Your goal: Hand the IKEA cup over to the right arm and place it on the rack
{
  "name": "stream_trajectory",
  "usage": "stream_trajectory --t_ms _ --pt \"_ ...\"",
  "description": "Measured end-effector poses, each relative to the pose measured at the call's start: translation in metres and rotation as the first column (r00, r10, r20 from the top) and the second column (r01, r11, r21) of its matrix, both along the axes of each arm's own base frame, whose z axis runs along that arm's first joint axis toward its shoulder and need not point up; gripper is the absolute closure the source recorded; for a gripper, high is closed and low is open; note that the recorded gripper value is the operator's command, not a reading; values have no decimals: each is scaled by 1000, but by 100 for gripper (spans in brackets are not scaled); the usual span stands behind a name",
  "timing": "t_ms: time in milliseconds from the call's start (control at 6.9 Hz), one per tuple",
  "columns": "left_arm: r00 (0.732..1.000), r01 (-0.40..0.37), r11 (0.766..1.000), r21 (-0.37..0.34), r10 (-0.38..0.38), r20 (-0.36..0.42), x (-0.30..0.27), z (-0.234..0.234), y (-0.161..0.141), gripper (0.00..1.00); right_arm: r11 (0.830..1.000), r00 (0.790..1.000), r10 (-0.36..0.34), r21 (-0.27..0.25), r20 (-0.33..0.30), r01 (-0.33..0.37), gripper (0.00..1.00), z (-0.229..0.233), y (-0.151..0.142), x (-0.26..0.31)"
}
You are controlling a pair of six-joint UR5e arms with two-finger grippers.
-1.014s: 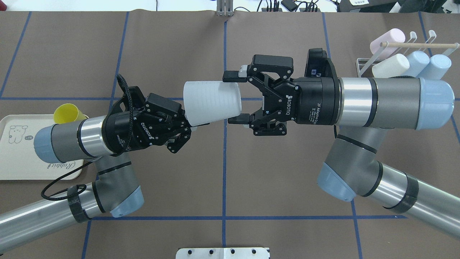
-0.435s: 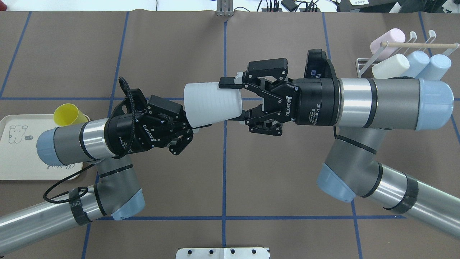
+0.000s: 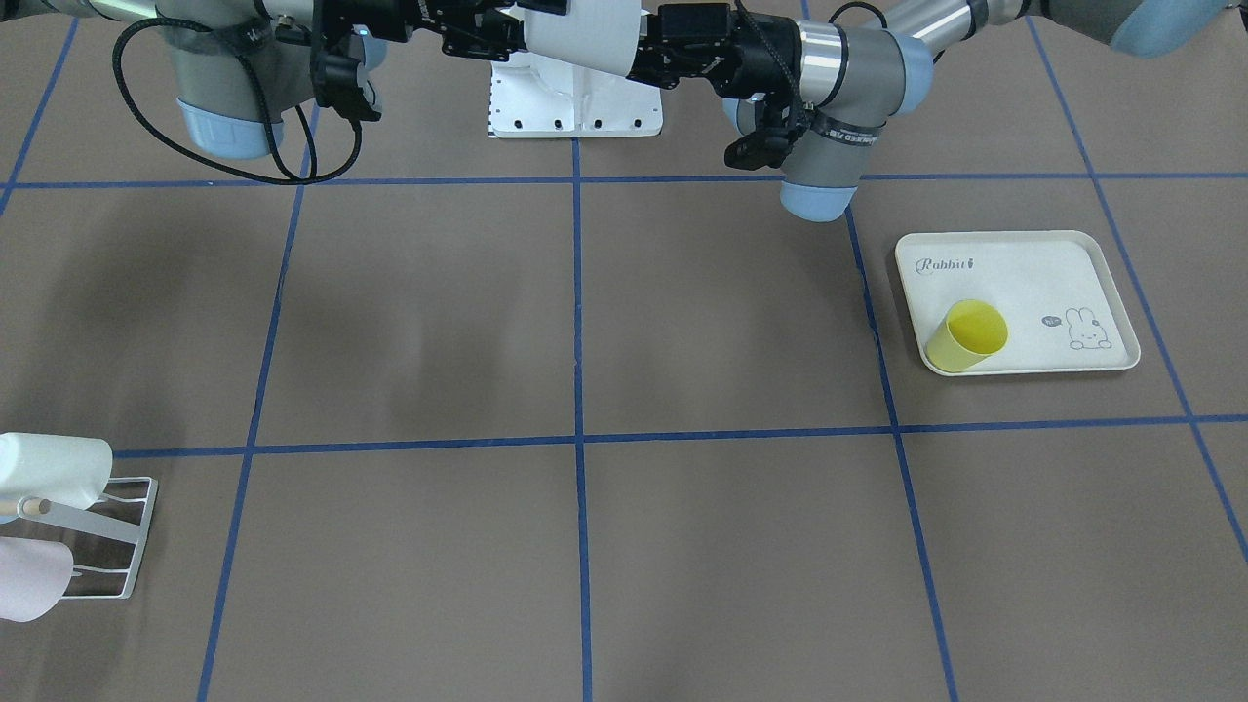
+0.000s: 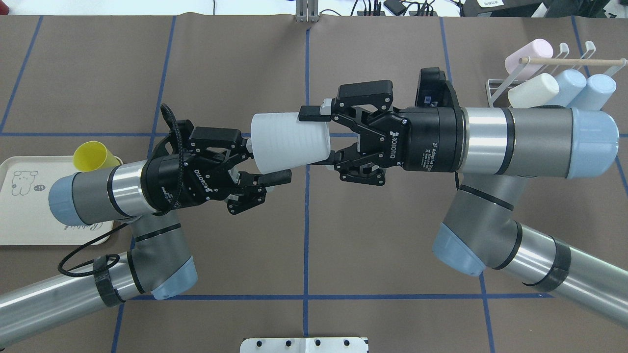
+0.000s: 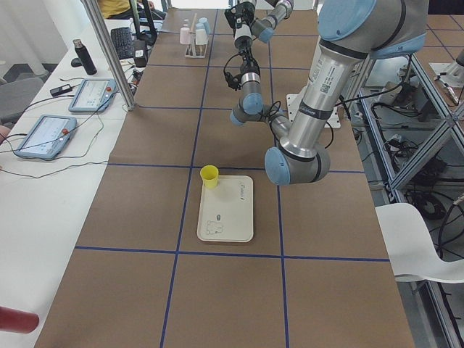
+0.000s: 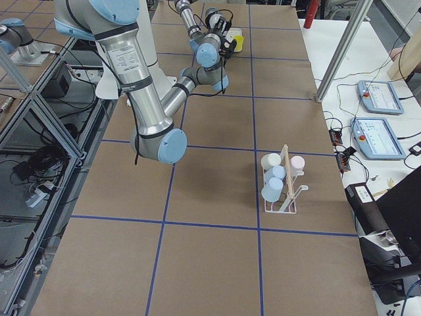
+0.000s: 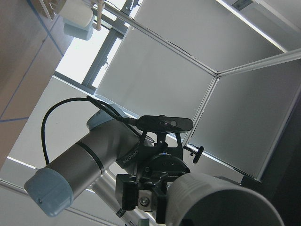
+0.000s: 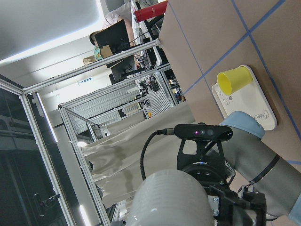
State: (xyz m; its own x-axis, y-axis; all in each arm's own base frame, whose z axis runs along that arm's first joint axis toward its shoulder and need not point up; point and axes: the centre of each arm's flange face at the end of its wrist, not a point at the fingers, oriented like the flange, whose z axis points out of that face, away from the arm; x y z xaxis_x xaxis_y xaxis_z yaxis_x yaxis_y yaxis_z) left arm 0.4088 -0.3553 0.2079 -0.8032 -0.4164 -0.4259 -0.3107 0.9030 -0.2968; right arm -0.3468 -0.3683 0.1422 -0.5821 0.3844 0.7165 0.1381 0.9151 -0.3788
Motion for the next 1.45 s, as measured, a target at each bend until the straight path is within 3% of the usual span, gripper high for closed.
stream_trajectory --t_ms 290,580,725,869,1159,1449 --pt "1000 28 1000 6 -28 11 -5 7 -4 10 1000 1000 11 -6 5 -11 87 1 0 2" --pt "990 123 992 39 -126 59 -12 27 -10 10 999 999 45 -22 -3 -46 87 5 -7 6" --pt "980 179 982 52 -183 82 -23 33 -23 10 995 995 90 -25 -44 -92 87 12 -19 7" --pt "967 226 973 53 -230 108 -34 38 -40 10 986 978 167 17 -121 -167 89 22 -35 10" --pt "933 309 949 59 -315 177 -55 55 -79 10 933 895 346 204 -280 -297 90 54 -59 23" --pt "880 383 914 131 -404 249 -57 66 -96 10 891 790 436 327 -430 -314 90 71 -88 33"
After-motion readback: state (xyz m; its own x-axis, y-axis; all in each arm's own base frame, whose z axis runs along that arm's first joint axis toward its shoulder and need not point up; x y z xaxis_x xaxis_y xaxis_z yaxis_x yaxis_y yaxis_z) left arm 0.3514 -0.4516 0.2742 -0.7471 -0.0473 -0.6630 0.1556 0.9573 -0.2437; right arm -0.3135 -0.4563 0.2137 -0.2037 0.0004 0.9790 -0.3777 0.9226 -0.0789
